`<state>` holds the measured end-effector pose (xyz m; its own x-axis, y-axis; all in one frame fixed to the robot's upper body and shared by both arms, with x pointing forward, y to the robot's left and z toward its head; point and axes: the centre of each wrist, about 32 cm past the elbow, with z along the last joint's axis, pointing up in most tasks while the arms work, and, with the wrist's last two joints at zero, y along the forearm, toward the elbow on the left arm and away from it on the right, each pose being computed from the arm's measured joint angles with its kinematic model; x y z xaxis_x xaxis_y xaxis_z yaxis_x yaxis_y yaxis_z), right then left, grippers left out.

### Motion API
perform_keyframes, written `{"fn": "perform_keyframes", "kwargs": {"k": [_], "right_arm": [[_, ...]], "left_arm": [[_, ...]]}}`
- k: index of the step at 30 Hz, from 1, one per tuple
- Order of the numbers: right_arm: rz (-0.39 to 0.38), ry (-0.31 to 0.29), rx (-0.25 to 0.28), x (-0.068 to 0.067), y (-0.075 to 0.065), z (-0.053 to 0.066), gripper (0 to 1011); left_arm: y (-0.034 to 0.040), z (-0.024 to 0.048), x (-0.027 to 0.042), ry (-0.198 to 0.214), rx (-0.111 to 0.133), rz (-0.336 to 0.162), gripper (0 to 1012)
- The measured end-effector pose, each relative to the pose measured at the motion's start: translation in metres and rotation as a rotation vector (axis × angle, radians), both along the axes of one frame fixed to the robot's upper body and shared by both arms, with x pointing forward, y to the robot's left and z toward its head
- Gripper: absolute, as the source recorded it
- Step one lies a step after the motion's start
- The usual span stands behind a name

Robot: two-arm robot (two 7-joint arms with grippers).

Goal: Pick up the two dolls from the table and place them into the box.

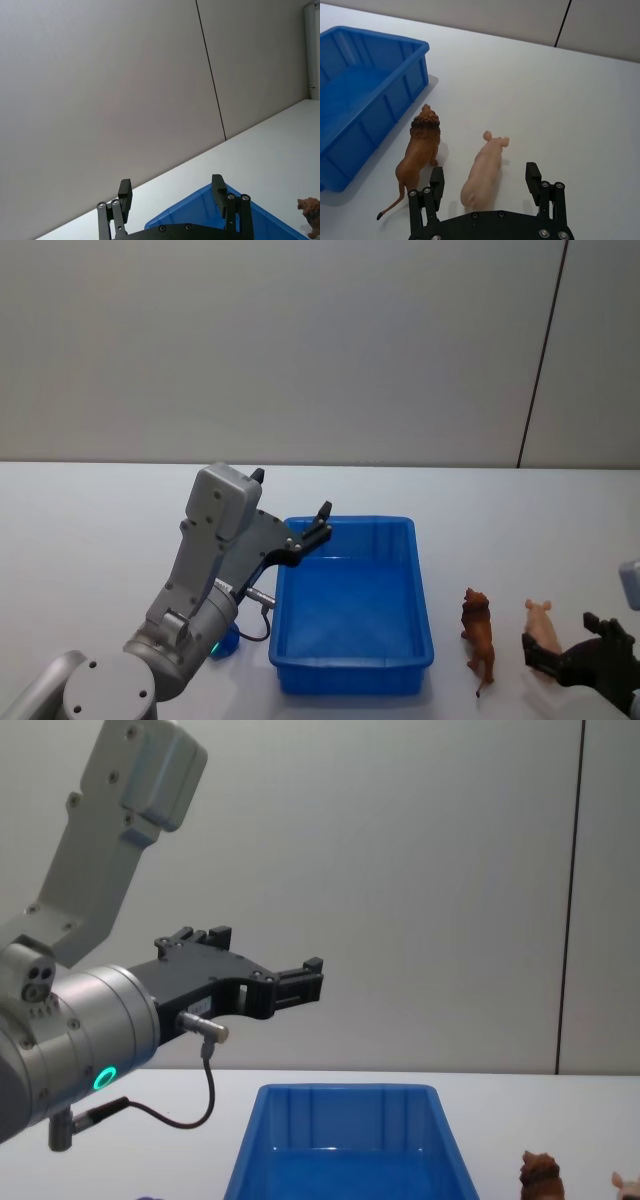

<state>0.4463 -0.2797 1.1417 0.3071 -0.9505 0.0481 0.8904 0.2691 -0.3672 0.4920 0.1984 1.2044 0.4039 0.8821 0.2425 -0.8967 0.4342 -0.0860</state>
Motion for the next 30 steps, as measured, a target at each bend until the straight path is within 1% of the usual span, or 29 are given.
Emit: {"fn": "perform_keyframes", "kwargs": {"k": [14, 15, 16, 20, 22, 23, 24, 25, 26, 28, 29, 30], "right_arm": [[-0.007, 0.072, -0.004, 0.007, 0.007, -0.011, 1001], [-0.007, 0.078, -0.004, 0.008, 0.008, -0.012, 980], [-0.008, 0.081, -0.003, 0.008, 0.008, -0.013, 980], [-0.012, 0.095, -0.004, 0.009, 0.009, -0.015, 888], [-0.015, 0.101, -0.003, 0.010, 0.010, -0.016, 821], [-0.016, 0.103, -0.003, 0.010, 0.010, -0.016, 807], [-0.018, 0.105, -0.003, 0.011, 0.010, -0.017, 766], [-0.019, 0.107, -0.003, 0.011, 0.011, -0.017, 766], [-0.019, 0.107, -0.003, 0.011, 0.011, -0.017, 709], [-0.021, 0.109, -0.002, 0.012, 0.011, -0.017, 676], [-0.022, 0.111, 0.000, 0.012, 0.011, -0.018, 617], [-0.024, 0.111, 0.000, 0.012, 0.011, -0.018, 589]], "left_arm": [[0.0000, 0.0000, 0.0000, 0.000, 0.000, 0.000, 1001], [0.0000, 0.0000, 0.0000, 0.000, 0.000, 0.000, 1001], [0.0000, 0.0000, 0.0000, 0.000, 0.000, 0.000, 1001], [0.0000, 0.0000, 0.0000, 0.000, 0.000, 0.000, 1001], [0.0000, 0.0000, 0.0000, 0.000, 0.000, 0.000, 1001], [0.0000, 0.0000, 0.0000, 0.000, 0.000, 0.000, 1002], [0.0000, 0.0000, 0.0000, 0.000, 0.000, 0.000, 1001], [0.0000, 0.0000, 0.0000, 0.000, 0.000, 0.000, 1001], [0.0000, 0.0000, 0.0000, 0.000, 0.000, 0.000, 1002], [0.0000, 0.0000, 0.0000, 0.000, 0.000, 0.000, 1002], [0.0000, 0.0000, 0.0000, 0.000, 0.000, 0.000, 1001], [0.0000, 0.0000, 0.0000, 0.000, 0.000, 0.000, 1001]]}}
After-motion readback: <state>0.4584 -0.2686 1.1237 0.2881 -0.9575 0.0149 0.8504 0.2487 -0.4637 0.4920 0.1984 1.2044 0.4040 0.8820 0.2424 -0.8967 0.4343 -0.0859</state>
